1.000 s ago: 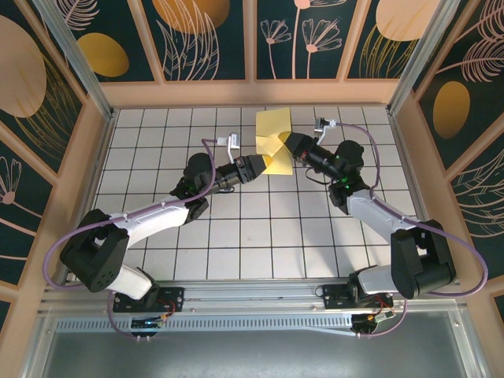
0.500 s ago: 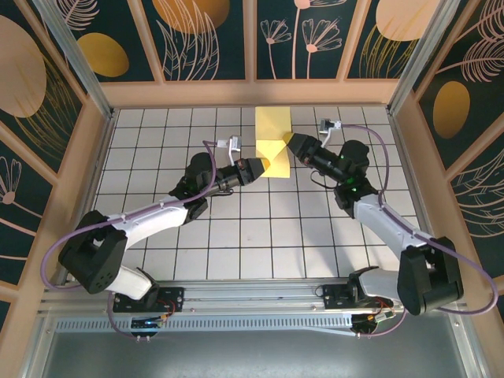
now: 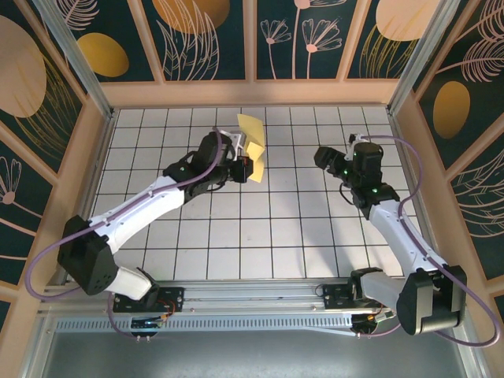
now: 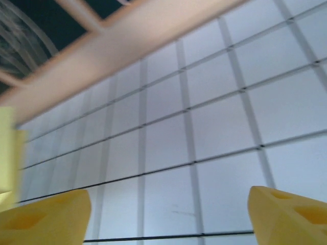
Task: Fold a paper plane with a square sheet of paper (fold left side to right side)
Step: Turn over the paper at the center of the table.
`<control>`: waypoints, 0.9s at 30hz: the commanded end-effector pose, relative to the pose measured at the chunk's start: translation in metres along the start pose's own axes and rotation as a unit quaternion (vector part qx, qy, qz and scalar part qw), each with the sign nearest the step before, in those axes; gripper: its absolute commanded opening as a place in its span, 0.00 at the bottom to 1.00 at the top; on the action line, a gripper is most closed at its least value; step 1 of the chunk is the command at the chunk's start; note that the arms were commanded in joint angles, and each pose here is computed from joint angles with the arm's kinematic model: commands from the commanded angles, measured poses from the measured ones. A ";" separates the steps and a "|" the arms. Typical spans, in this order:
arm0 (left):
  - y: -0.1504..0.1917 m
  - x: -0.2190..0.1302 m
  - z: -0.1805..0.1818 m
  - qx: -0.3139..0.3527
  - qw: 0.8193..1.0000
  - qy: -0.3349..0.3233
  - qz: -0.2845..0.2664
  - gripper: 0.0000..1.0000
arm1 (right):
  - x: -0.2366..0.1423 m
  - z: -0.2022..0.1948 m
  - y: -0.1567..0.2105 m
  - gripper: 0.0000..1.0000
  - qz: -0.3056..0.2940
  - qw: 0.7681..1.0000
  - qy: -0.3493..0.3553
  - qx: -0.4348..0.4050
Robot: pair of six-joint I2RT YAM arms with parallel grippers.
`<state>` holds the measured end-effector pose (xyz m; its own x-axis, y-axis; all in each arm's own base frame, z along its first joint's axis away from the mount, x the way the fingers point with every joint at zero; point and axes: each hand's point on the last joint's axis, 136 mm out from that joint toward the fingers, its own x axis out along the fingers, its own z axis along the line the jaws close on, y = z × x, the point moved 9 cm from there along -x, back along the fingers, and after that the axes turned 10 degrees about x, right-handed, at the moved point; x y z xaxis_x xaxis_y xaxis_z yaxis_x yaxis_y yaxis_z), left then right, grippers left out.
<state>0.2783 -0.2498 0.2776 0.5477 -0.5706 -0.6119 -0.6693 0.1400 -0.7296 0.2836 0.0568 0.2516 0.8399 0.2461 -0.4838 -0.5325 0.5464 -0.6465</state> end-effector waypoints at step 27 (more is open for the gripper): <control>0.117 0.139 -0.032 0.120 0.878 -0.327 0.328 0.20 | -0.024 -0.072 -0.003 0.95 -0.036 0.993 0.112 0.028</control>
<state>0.2596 -0.3217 0.1086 0.3419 0.3793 -0.8598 -0.8522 0.5108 -0.1135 0.2581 -0.0078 0.2244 0.8205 0.0022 -0.5716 -0.4621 0.5911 -0.6611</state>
